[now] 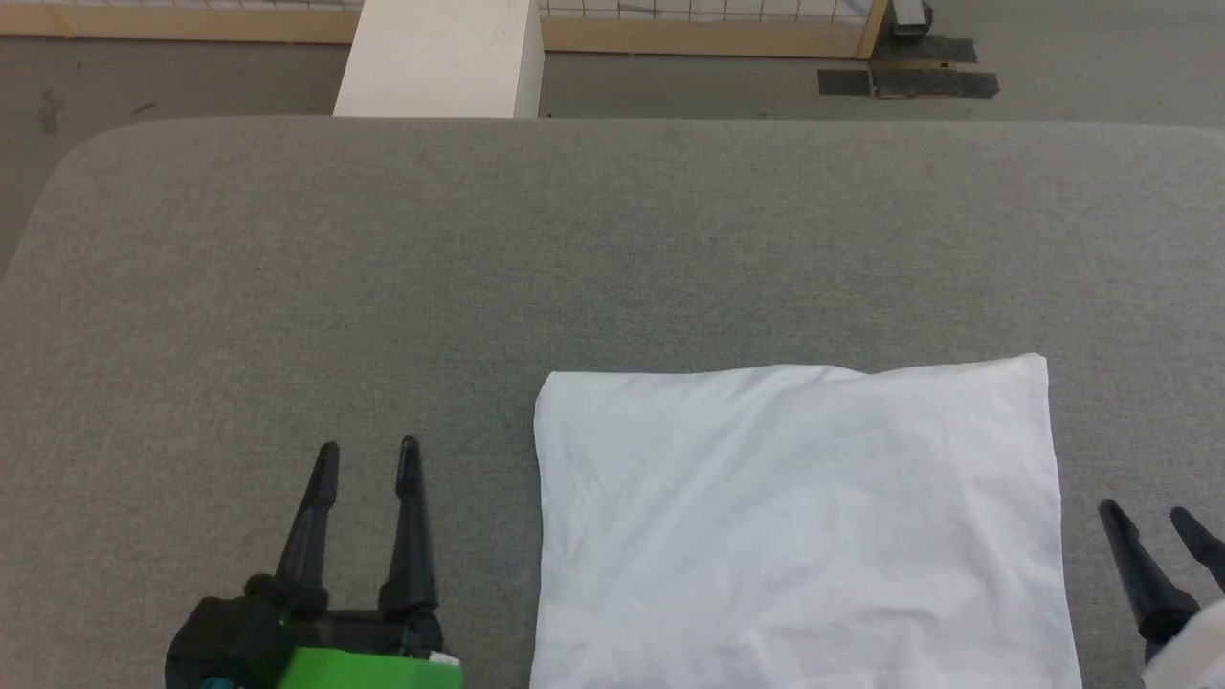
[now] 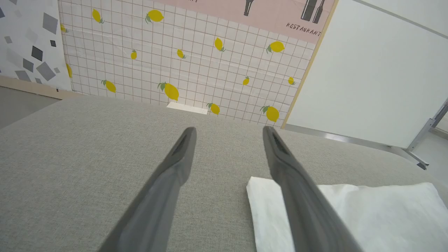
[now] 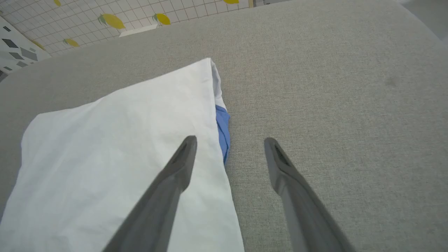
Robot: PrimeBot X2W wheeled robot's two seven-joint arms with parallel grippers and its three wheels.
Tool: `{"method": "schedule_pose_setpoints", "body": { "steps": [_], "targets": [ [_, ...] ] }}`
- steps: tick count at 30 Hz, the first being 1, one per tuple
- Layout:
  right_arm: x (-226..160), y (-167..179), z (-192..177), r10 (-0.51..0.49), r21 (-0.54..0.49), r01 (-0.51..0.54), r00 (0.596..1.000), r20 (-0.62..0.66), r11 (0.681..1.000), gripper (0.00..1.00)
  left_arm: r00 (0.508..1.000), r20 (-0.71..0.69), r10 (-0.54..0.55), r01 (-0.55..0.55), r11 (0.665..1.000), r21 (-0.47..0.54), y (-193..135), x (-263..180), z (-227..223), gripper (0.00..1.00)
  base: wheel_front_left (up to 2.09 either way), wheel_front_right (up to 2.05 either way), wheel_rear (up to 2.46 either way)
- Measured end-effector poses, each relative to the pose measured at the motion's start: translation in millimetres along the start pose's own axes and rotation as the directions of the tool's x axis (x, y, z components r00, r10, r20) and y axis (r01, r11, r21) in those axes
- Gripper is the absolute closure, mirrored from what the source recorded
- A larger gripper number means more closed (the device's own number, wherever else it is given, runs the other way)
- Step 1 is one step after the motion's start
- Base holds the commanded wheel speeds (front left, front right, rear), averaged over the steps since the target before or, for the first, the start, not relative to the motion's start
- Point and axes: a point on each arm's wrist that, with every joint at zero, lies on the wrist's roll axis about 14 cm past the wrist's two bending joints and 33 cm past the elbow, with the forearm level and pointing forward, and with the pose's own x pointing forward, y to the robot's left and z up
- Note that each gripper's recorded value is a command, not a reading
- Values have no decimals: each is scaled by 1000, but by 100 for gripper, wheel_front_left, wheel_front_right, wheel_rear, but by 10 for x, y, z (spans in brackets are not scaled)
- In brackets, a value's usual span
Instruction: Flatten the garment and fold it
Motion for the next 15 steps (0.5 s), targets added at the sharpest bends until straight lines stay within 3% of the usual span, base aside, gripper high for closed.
{"method": "schedule_pose_setpoints", "body": {
  "steps": [15],
  "targets": [
    [693,125,-608,21,-26,-30,962,-272,999,0,999,-40,15,-12,998,60,8,-27,-153,0,0,0,0]
  ]
}}
